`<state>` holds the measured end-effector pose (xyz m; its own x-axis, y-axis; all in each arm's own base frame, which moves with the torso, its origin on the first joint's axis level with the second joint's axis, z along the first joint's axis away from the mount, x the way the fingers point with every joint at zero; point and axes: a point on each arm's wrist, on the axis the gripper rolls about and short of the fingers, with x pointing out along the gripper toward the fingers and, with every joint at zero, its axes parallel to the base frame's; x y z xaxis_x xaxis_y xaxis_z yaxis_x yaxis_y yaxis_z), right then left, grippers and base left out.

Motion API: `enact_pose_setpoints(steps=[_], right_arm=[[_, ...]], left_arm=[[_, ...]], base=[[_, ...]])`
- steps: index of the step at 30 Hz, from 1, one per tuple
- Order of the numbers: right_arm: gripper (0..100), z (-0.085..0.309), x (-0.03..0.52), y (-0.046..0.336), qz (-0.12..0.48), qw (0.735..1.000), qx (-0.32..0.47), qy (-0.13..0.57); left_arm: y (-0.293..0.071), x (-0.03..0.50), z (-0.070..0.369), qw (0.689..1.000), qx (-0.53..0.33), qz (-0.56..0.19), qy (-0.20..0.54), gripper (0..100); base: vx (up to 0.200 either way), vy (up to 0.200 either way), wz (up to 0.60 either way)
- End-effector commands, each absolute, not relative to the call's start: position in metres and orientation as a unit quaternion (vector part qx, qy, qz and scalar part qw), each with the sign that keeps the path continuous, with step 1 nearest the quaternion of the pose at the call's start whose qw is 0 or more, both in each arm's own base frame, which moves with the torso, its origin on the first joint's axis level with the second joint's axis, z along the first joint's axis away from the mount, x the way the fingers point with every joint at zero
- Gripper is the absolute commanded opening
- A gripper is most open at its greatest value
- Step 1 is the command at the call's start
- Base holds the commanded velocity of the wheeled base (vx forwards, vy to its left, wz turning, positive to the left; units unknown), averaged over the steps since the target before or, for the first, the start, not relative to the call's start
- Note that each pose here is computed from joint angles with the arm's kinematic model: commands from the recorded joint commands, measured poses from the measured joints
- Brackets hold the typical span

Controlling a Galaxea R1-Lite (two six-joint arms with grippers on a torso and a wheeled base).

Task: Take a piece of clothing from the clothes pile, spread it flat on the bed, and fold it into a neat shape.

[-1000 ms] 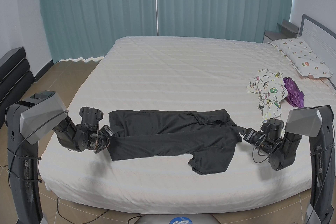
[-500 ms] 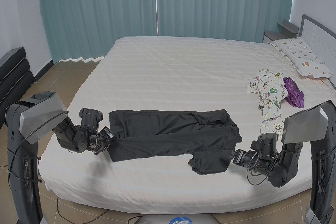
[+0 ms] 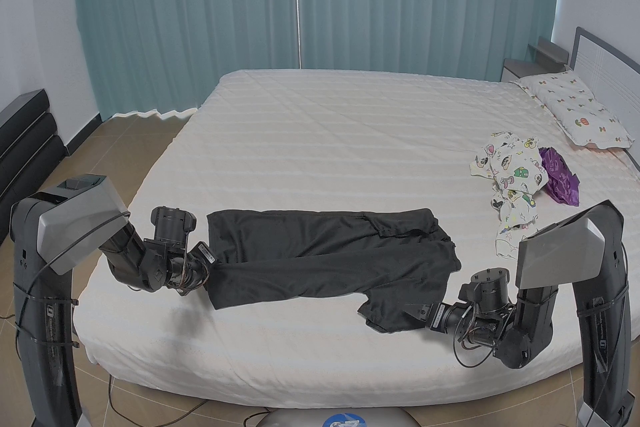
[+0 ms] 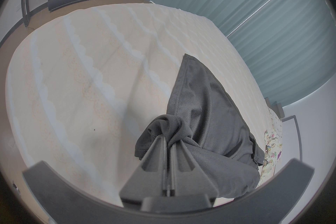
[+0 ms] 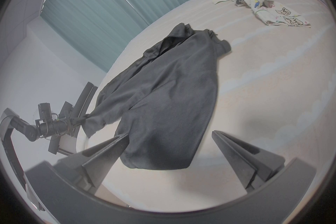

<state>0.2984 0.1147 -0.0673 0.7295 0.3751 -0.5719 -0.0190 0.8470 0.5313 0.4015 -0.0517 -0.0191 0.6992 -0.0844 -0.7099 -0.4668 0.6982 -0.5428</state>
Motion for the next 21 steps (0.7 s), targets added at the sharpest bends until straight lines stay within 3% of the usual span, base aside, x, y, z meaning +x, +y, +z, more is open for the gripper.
enact_pose_setpoints(steps=[1, 2, 10, 21], right_arm=[[100, -0.070, 0.297, 0.116, 0.112, 0.893, 0.252, 0.356], [0, -0.069, 0.297, 0.116, 0.111, 0.893, 0.252, 0.354], [0, -0.051, 0.277, 0.097, 0.097, 0.888, 0.256, 0.369], [0, -0.027, 0.261, 0.064, 0.133, 0.878, 0.267, 0.375]], left_arm=[[-0.051, 0.402, -0.018, 0.844, -0.372, 0.114, 0.370, 0], [-0.051, 0.402, -0.018, 0.843, -0.373, 0.112, 0.370, 0], [-0.050, 0.402, -0.017, 0.841, -0.376, 0.107, 0.374, 0], [-0.045, 0.400, -0.011, 0.835, -0.389, 0.090, 0.380, 0]], base=[[0.000, 0.000, 0.00], [0.000, 0.000, 0.00], [0.000, 0.000, 0.00], [0.000, 0.000, 0.00]])
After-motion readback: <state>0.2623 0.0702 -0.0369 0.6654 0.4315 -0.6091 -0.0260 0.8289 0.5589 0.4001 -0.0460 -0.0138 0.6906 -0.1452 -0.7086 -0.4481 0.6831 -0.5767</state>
